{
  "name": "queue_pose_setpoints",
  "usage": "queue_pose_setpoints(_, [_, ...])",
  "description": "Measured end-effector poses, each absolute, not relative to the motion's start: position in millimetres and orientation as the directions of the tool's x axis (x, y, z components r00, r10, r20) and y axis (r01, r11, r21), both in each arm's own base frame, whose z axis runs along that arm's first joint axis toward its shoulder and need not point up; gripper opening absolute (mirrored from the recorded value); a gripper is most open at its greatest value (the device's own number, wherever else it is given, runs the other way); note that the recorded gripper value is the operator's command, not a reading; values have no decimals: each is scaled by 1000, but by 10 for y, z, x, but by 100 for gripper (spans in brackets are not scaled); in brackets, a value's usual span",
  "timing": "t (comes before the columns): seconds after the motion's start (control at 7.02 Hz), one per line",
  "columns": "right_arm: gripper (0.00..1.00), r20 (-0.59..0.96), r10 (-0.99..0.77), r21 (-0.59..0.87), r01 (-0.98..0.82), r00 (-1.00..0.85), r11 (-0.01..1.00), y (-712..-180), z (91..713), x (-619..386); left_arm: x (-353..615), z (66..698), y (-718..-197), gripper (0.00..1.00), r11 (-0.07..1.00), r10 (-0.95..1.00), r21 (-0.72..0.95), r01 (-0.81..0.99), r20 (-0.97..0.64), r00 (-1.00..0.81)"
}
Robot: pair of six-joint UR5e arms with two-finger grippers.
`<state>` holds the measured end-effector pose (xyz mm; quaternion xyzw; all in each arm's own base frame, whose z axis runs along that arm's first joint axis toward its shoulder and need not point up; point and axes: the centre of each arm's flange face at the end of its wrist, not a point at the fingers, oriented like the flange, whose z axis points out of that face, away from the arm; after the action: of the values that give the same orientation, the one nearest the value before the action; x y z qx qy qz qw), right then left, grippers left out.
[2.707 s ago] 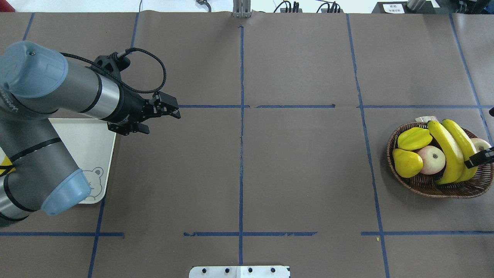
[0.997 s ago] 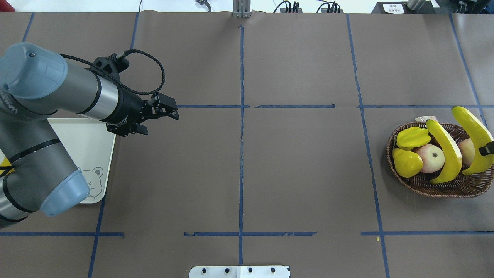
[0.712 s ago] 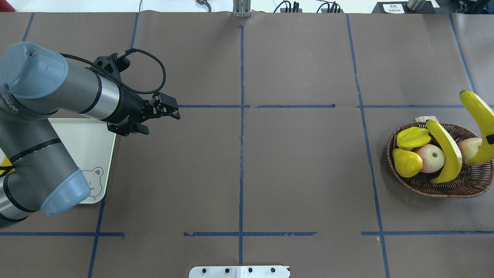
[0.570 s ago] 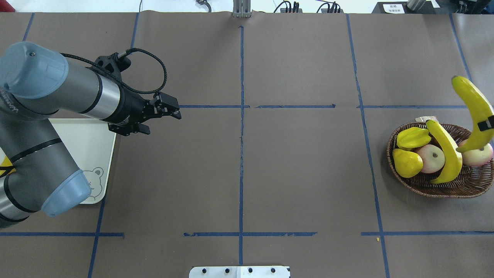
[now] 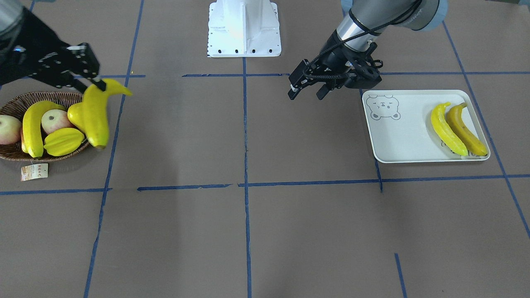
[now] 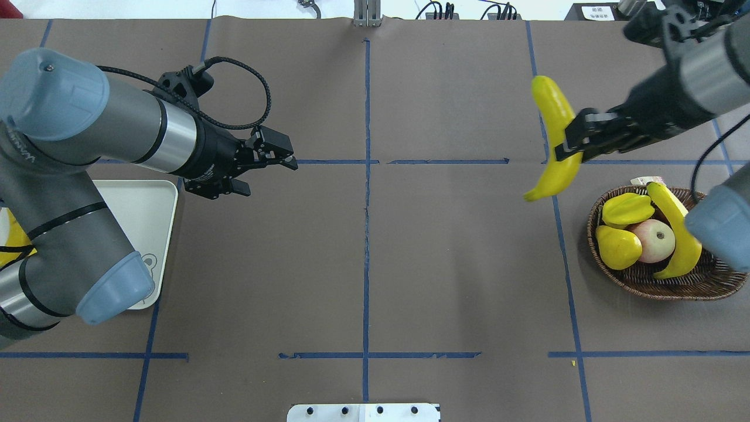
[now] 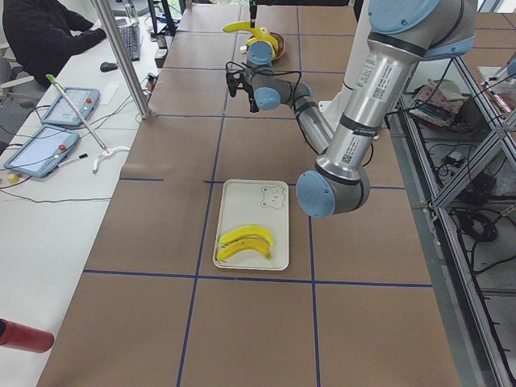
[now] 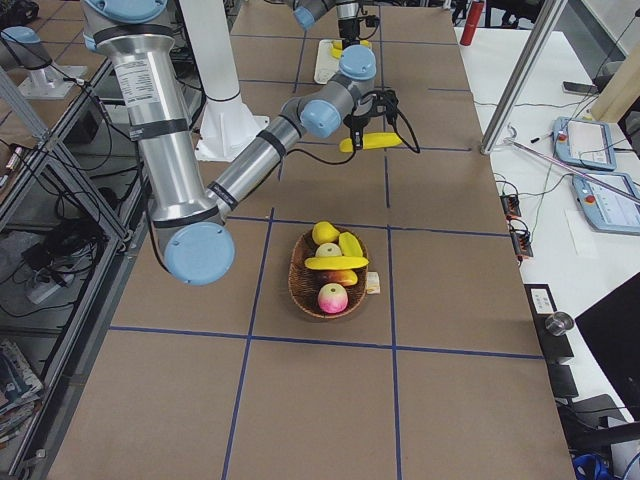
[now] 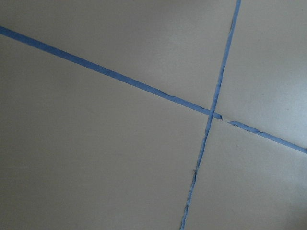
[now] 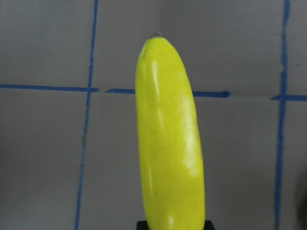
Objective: Transfer all bananas from basket to plate
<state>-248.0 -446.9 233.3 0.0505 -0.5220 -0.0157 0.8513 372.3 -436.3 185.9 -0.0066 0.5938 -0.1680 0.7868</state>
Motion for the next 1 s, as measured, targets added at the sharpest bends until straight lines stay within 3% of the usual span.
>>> queue_pose_setpoints(0.43, [1,909,-68,94,-44,412,995,-3857,1526,-3647,3761,1630,-4290,99,946,-246,-225,234,-967,68])
queue_pose_setpoints(1.0, [1,926,-120,140,-32,358,990,-3376,1054,-4158,4056,1328,-4156,99,957,-218,-210,200,-976,19])
